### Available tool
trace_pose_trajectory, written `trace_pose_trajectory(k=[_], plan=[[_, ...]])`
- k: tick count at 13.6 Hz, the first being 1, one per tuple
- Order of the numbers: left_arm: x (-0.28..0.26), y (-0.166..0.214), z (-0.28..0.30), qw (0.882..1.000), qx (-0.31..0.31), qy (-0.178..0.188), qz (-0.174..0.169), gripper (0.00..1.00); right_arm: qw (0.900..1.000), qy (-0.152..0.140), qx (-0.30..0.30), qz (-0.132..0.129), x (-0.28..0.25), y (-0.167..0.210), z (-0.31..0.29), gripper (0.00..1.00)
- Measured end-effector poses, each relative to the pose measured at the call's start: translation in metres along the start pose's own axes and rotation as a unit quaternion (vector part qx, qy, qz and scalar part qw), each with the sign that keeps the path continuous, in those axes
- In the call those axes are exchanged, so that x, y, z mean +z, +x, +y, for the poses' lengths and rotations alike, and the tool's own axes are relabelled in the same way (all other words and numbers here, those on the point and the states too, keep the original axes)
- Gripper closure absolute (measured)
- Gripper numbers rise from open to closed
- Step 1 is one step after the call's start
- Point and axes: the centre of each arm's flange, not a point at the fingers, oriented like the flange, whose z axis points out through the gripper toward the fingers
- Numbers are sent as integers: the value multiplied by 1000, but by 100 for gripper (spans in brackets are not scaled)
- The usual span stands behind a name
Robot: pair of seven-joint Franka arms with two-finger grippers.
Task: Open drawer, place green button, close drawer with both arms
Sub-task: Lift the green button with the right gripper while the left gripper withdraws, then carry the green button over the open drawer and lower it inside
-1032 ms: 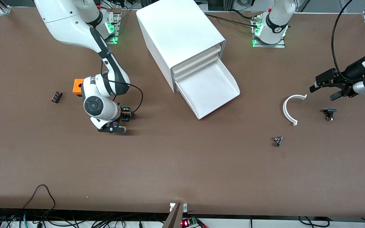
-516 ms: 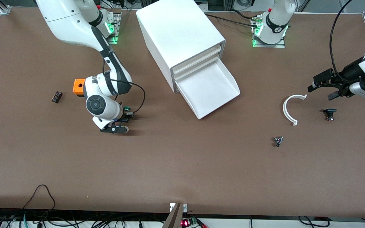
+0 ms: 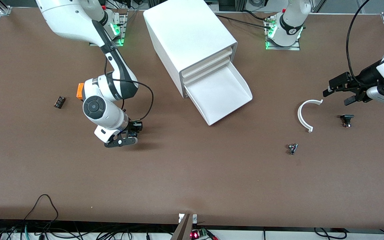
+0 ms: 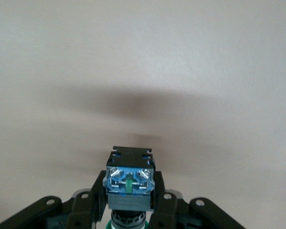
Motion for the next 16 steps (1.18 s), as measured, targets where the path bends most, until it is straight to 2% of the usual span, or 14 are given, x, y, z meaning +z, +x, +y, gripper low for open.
trace_pose_trajectory(k=[2,3,4,6,8,10,13,16], plan=[[0,-1,2,999,17,30,-11,0,996,13,-87,10,-45,11,-29,59],[-1,-1,6,998,27,46,-17,0,991,20,-134,21,-63,13,-47,59],[-1,-1,11,997,34,59,-20,0,982,28,-181,33,-77,14,-67,59],[-1,-1,18,994,38,100,-32,0,959,39,-276,54,-96,10,-107,59],[2,0,33,989,19,141,-39,0,925,40,-372,73,-112,5,-143,59],[7,1,51,986,-8,161,-38,0,882,36,-461,87,-122,0,-172,59],[12,-1,58,984,-44,169,-47,0,824,32,-557,97,-121,-9,-214,59],[11,-3,54,981,-79,170,-47,0,775,36,-624,96,-106,-28,-276,59]])
